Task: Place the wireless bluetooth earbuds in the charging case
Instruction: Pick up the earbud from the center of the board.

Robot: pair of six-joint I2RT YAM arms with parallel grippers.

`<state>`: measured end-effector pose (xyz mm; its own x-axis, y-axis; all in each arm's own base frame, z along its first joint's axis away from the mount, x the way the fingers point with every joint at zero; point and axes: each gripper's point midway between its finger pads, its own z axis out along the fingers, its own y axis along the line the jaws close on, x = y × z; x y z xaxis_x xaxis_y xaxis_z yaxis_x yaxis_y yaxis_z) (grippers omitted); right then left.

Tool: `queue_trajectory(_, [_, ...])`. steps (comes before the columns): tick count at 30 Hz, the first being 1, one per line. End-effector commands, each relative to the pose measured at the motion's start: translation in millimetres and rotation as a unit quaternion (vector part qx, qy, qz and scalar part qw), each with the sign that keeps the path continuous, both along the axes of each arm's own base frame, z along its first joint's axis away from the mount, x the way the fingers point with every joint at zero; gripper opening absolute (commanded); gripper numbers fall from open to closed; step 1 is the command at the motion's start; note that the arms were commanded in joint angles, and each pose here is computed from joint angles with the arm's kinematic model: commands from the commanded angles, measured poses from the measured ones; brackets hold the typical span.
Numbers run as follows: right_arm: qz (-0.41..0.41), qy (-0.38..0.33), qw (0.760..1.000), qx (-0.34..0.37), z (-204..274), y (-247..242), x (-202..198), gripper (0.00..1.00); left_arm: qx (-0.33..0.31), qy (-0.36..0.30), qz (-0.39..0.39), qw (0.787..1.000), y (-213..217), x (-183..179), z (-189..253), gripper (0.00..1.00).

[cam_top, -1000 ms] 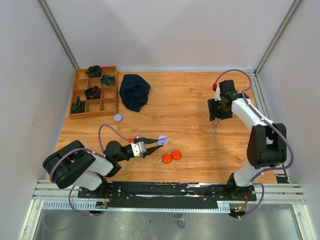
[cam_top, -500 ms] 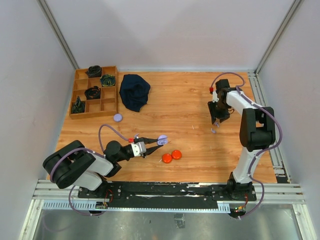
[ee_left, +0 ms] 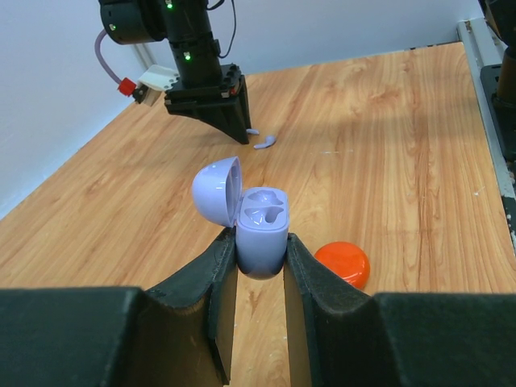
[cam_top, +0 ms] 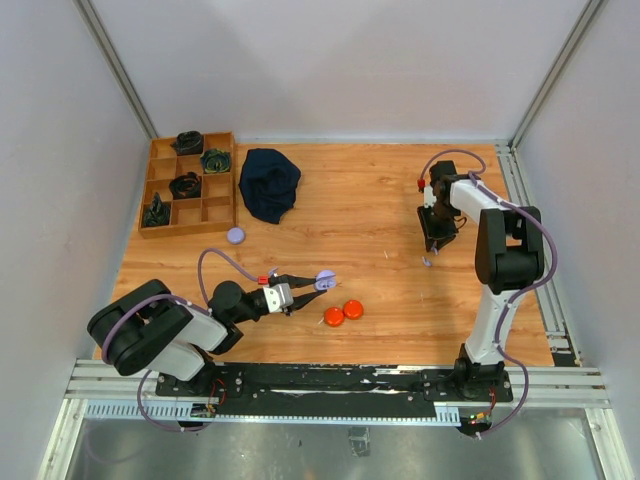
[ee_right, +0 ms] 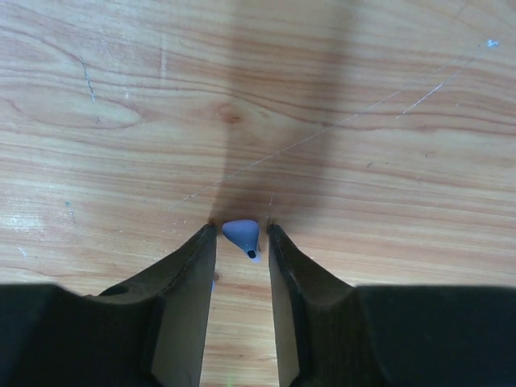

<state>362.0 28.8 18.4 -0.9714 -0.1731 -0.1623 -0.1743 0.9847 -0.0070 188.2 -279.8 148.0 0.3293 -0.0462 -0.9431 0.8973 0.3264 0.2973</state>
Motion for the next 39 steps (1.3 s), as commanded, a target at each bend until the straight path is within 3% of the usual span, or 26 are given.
queue_trajectory(1, [-0.004, 0.025, 1.000, -0.019, -13.0, -11.7, -4.2, 0.32, -0.059, -0.081, 0.003, 0.995, 1.0, 2.6, 45.7, 0.00])
queue_trajectory(10, [-0.005, 0.019, 1.000, -0.012, -4.4, -8.7, -9.6, 0.21, -0.064, -0.081, 0.000, 0.995, 0.8, 1.6, 47.6, 0.00])
queue_trajectory(24, [0.017, -0.128, 0.989, 0.065, 83.7, 42.4, -15.5, 0.17, -0.084, -0.088, 0.018, 0.992, 7.6, 3.0, 58.1, 0.00])
queue_trajectory(30, [0.061, -0.215, 0.970, 0.097, 129.3, 84.5, -31.9, 0.18, -0.096, -0.096, 0.038, 0.990, 13.3, 6.4, 65.8, 0.00])
queue_trajectory(39, [0.112, -0.340, 0.917, 0.179, 195.3, 145.9, -67.4, 0.16, -0.108, -0.108, 0.053, 0.987, 19.4, 7.3, 75.9, 0.00])
